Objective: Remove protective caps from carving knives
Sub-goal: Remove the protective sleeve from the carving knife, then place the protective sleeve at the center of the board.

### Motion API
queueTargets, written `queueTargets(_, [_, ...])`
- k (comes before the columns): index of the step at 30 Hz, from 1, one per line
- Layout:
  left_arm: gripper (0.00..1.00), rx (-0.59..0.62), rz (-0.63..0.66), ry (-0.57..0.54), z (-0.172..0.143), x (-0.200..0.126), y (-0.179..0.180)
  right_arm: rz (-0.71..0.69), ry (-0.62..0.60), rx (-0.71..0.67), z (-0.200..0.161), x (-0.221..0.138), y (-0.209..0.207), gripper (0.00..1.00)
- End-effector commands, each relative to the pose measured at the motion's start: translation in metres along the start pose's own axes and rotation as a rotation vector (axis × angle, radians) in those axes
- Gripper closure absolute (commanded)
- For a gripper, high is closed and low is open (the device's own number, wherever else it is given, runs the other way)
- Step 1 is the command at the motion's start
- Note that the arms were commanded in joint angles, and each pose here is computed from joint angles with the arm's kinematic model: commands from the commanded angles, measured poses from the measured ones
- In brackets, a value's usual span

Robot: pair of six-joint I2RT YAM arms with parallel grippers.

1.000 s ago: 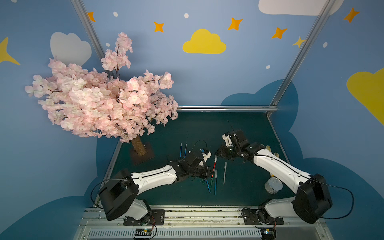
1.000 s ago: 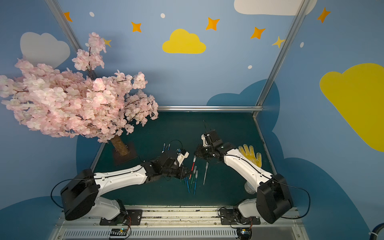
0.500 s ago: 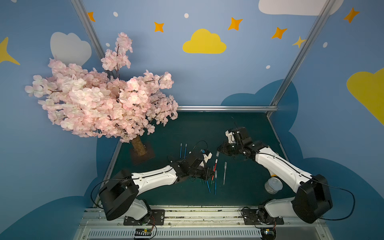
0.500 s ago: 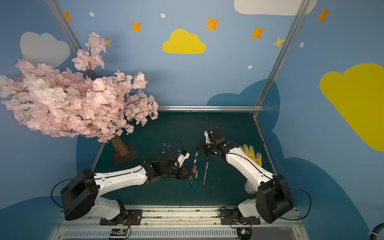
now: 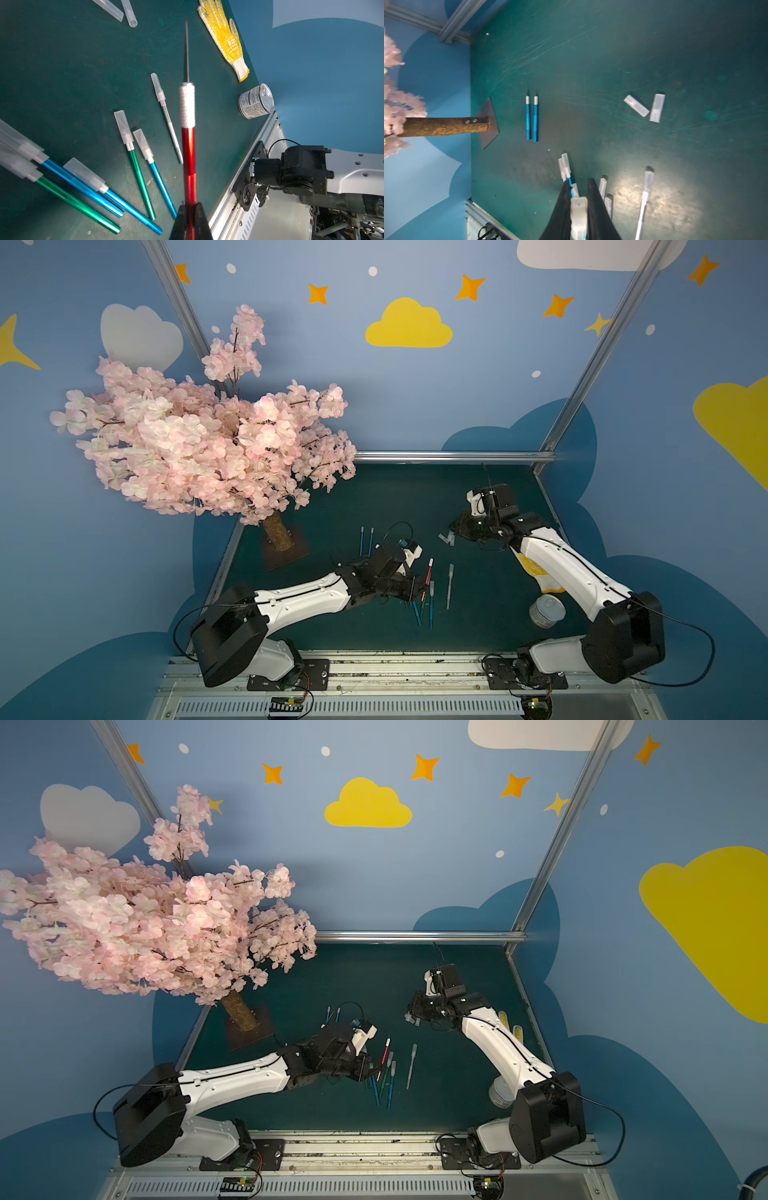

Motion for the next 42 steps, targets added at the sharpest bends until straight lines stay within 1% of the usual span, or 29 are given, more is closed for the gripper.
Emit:
queueTargets(1, [0.93, 0.008, 0.051, -0.007, -0.002, -0.005, 0.010, -0.100, 0.040, -0.010, 0.000, 0.001, -0.023, 0.90])
queueTargets(5, [0.93, 0.006, 0.067, -0.010, -0.002, -0.007, 0.015, -0.190, 0.063, 0.010, 0.003, 0.005, -0.046, 0.90])
queueTargets(11, [0.93, -0.004, 0.082, -0.012, -0.004, -0.008, 0.021, -0.240, 0.096, 0.024, 0.008, 0.015, -0.065, 0.90])
queueTargets(18, [0.93, -0.022, 0.096, -0.016, -0.005, -0.013, 0.029, -0.262, 0.172, 0.016, 0.011, 0.034, -0.078, 0.91])
queueTargets(26, [0.93, -0.039, 0.107, -0.023, -0.005, -0.016, 0.035, -0.285, 0.216, 0.031, 0.016, 0.055, -0.091, 0.91])
queueTargets(42, [0.93, -0.055, 0.127, -0.026, -0.003, -0.020, 0.042, -0.341, 0.314, 0.039, 0.013, 0.092, -0.117, 0.93])
Point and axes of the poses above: each gripper's point midway between its finger pads, its own x axis out along the fingers, its own y axis along the line the jaws close on, z = x × y, the point moved 1 cm from there along -x, back along the fingers, and after that the axes turned 1 degree about -x, right-handed, at the moved point
